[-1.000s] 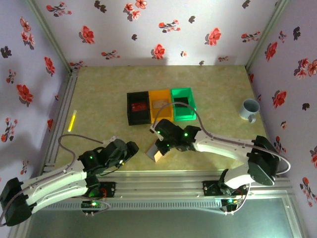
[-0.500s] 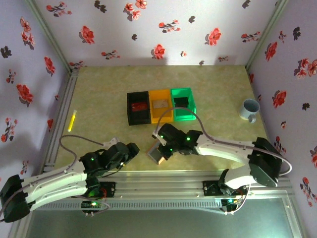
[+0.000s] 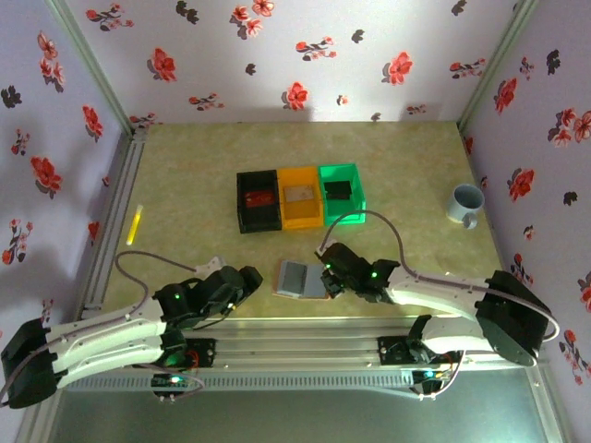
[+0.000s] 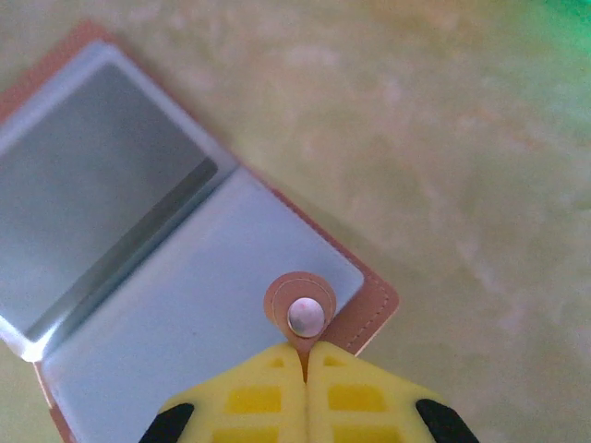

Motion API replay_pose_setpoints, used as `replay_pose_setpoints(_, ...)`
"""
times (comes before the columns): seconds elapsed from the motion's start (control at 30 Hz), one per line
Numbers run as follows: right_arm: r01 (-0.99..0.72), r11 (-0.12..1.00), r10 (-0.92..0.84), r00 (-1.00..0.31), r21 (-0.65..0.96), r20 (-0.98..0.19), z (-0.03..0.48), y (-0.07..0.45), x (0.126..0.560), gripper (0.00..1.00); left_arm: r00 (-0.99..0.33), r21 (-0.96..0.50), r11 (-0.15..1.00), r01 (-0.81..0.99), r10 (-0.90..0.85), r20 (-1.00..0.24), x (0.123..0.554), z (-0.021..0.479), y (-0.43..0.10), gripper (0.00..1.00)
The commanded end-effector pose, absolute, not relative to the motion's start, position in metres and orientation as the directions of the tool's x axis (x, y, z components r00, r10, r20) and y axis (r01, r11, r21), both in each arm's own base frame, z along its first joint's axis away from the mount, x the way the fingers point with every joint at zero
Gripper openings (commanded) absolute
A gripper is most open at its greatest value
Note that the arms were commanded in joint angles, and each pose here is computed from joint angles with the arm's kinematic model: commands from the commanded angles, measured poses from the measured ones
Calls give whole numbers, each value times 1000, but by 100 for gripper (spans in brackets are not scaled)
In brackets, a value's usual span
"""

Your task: Take the credit cards out of the card holder

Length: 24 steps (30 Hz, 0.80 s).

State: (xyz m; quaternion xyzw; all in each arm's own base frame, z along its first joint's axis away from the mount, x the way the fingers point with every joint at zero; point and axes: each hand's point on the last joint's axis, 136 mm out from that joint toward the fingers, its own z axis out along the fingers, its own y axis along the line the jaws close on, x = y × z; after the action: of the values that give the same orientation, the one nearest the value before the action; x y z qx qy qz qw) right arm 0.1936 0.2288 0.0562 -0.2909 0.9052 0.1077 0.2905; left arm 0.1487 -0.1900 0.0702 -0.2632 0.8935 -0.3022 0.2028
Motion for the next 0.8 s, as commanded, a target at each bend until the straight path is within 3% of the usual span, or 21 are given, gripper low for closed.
replay_pose_setpoints(0.0,-570,819,-382,-631,69,-676,77,239,214,0,-759,-643,676,-361,-614,-219,150,66,-186,81)
replay_pose_setpoints(0.4,-543,824,-348,-709,160,-613,70,241,235,0,-771,-610,712,-347,-587,-246,148,64,-189,81)
replay_pose_setpoints(0.43,-533,831,-337,-713,162,-615,70,239,235,2,-775,-602,720,-345,-580,-251,148,64,-189,81)
replay_pose_setpoints(0.6,-479,858,-269,-728,186,-630,81,227,233,30,-796,-558,768,-314,-533,-286,148,67,-190,82)
replay_pose_setpoints(0.77,-428,876,-192,-734,224,-651,102,216,227,37,-813,-559,789,-254,-487,-318,152,77,-199,82)
